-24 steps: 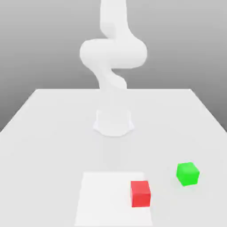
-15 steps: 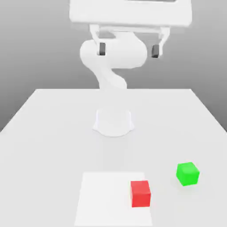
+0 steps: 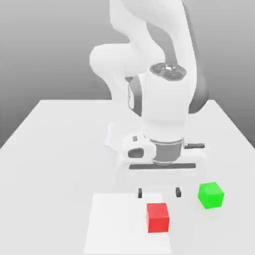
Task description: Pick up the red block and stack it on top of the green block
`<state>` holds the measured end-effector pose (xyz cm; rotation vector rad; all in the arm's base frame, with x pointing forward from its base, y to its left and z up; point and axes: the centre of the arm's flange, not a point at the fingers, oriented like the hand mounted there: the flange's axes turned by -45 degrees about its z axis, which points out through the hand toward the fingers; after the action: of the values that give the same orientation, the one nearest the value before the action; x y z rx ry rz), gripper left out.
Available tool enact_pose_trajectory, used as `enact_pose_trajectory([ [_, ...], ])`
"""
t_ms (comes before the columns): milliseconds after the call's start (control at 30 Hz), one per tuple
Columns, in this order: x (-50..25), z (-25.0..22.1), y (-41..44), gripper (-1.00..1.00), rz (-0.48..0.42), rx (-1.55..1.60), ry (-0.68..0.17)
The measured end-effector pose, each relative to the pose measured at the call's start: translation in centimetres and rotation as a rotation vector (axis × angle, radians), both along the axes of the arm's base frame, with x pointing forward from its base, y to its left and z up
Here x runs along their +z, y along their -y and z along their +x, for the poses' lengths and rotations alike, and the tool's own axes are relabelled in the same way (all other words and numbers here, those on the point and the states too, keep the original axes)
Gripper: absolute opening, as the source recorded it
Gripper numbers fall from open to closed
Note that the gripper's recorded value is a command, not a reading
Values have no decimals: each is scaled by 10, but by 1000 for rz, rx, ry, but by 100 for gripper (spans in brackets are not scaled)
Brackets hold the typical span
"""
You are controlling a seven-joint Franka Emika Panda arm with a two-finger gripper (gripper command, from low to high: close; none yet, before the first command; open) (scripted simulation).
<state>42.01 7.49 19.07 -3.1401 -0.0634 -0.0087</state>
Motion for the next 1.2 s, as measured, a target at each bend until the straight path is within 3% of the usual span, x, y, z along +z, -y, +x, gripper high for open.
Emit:
enact_pose_trajectory([
  [100,-34,-2,0,0,0,0,-4],
  [133,-43,-2,0,-100,0,0,-5],
  [367,-43,-2,0,-100,0,0,-4],
  [567,15,-4,-4,-100,0,-2,-5],
  [867,54,-95,-161,-100,4,-49,-5],
  [1200,66,-96,-170,-100,32,-80,35],
])
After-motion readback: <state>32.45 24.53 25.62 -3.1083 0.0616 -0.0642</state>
